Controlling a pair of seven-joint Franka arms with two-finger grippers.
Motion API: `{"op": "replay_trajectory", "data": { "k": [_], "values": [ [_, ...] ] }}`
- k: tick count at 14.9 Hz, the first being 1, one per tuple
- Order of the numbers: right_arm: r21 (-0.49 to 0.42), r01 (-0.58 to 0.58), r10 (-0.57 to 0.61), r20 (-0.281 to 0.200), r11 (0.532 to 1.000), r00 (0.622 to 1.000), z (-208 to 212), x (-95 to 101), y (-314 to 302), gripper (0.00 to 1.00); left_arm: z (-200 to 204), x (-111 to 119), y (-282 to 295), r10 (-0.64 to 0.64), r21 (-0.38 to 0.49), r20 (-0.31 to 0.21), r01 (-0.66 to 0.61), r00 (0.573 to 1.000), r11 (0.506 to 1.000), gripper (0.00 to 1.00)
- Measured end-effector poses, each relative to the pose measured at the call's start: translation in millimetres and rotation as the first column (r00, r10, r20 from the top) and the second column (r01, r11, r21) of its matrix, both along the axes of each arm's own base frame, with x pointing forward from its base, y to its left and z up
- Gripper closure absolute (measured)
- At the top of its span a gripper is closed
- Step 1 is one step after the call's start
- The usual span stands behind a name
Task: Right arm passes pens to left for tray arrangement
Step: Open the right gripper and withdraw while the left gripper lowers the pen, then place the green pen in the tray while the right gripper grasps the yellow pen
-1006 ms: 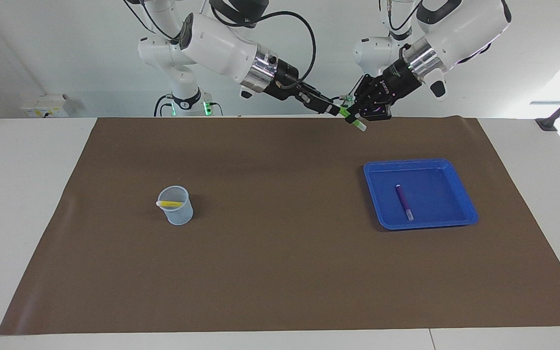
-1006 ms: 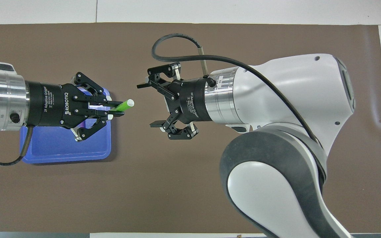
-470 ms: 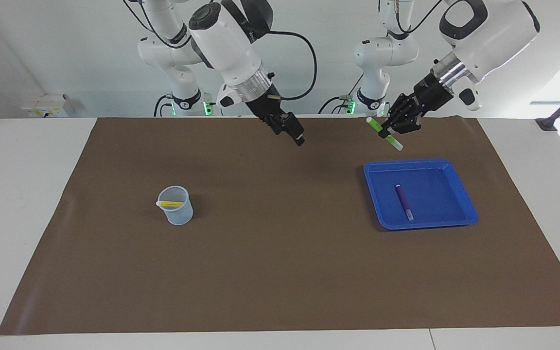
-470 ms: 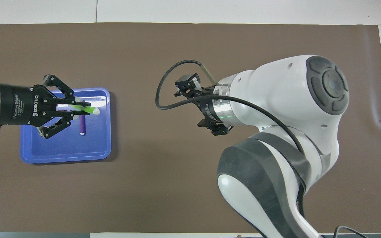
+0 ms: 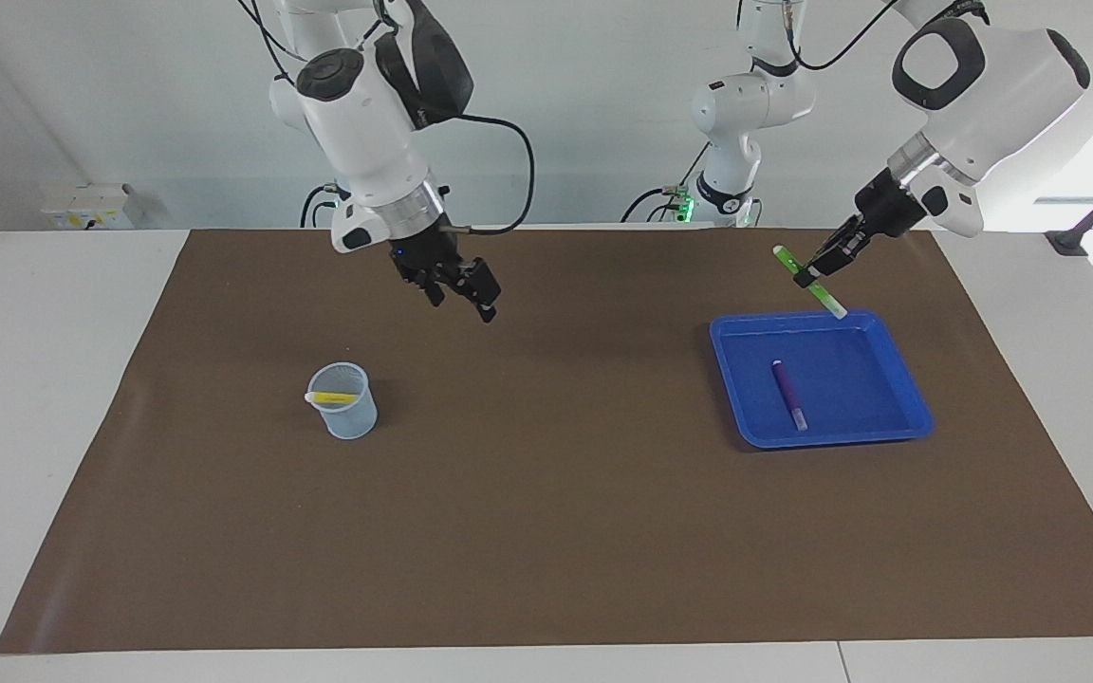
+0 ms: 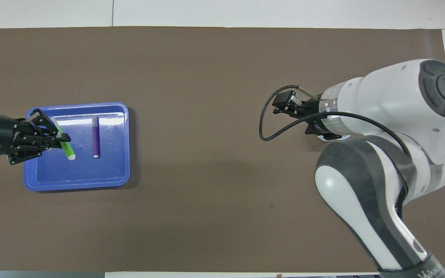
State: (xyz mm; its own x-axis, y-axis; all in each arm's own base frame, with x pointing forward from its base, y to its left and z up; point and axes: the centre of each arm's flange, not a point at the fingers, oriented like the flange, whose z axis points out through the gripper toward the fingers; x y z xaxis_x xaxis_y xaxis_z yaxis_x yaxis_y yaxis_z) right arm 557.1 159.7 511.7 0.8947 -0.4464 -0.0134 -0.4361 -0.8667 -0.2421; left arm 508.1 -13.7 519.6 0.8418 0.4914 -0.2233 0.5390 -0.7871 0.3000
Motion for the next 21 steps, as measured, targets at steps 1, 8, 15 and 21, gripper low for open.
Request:
{"op": "replay_trajectory", "data": {
  "k": [1,8,15,21],
  "values": [
    [-0.029,-0.035,0.035,0.009,0.999,0.999,-4.7,3.0,-21.9,0.0,-14.2,2.0,13.7,-0.075,0.029,0.006,0.075,0.997,0.997,0.83],
    [-0.091,-0.071,0.071,0.002,0.993,0.997,-50.3,21.7,-133.2,0.04,-139.7,47.1,49.0,-0.455,0.225,-0.029,0.449,0.89,0.865,0.83],
    [-0.108,-0.049,0.048,-0.012,0.993,0.999,-97.1,38.8,-144.2,0.15,-201.2,33.3,49.6,-0.491,0.233,-0.055,0.489,0.87,0.841,0.83],
    [-0.113,-0.042,0.04,-0.015,0.993,0.999,-121.5,37.2,-145.3,0.25,-207.2,28.6,48.3,-0.491,0.237,-0.053,0.489,0.869,0.84,0.83]
  ]
}}
